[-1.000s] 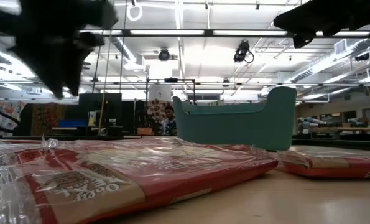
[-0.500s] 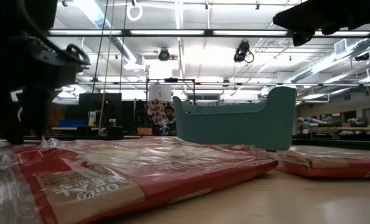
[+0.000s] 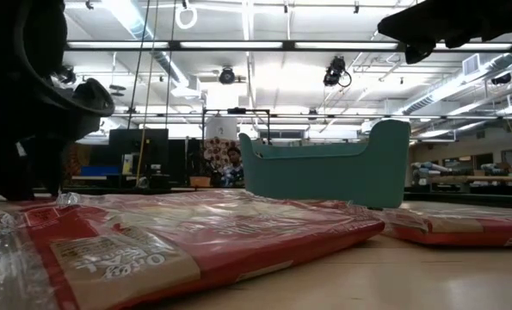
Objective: Sort popcorn bags into baskets
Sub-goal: Put the red popcorn bag into the green bin
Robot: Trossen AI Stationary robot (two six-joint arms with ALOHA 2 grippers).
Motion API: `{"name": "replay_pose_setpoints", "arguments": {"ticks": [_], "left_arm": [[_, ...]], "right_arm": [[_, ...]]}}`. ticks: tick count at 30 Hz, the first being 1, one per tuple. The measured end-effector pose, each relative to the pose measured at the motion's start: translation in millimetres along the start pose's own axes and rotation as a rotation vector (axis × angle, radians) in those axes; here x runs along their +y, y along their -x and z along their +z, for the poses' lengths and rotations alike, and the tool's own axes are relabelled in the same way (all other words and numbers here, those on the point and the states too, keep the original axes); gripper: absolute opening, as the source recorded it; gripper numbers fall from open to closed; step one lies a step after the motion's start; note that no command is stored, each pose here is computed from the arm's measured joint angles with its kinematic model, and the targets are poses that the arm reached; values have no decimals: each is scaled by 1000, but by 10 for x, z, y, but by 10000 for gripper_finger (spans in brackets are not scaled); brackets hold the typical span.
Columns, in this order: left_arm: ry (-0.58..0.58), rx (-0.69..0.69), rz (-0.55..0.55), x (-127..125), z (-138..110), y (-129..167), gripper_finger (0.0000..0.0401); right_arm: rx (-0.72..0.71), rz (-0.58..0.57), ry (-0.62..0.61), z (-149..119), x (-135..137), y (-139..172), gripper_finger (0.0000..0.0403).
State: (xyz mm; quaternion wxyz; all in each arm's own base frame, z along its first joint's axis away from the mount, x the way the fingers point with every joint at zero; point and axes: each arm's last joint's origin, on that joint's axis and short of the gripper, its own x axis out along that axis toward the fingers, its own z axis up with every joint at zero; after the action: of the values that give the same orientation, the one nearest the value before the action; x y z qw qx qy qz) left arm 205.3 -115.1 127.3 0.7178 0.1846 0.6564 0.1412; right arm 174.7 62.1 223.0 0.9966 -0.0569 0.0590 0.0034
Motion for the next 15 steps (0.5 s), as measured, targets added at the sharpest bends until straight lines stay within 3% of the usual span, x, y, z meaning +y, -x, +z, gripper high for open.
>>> {"name": "replay_pose_setpoints", "arguments": {"ticks": [8,15], "left_arm": [[-81,-20,27,28,102,141,181],[-86,-15,51,30,49,78,181]], "right_arm": [[0,0,-1,0,0,0,41],[0,0,-1,0,0,0,41]]}}
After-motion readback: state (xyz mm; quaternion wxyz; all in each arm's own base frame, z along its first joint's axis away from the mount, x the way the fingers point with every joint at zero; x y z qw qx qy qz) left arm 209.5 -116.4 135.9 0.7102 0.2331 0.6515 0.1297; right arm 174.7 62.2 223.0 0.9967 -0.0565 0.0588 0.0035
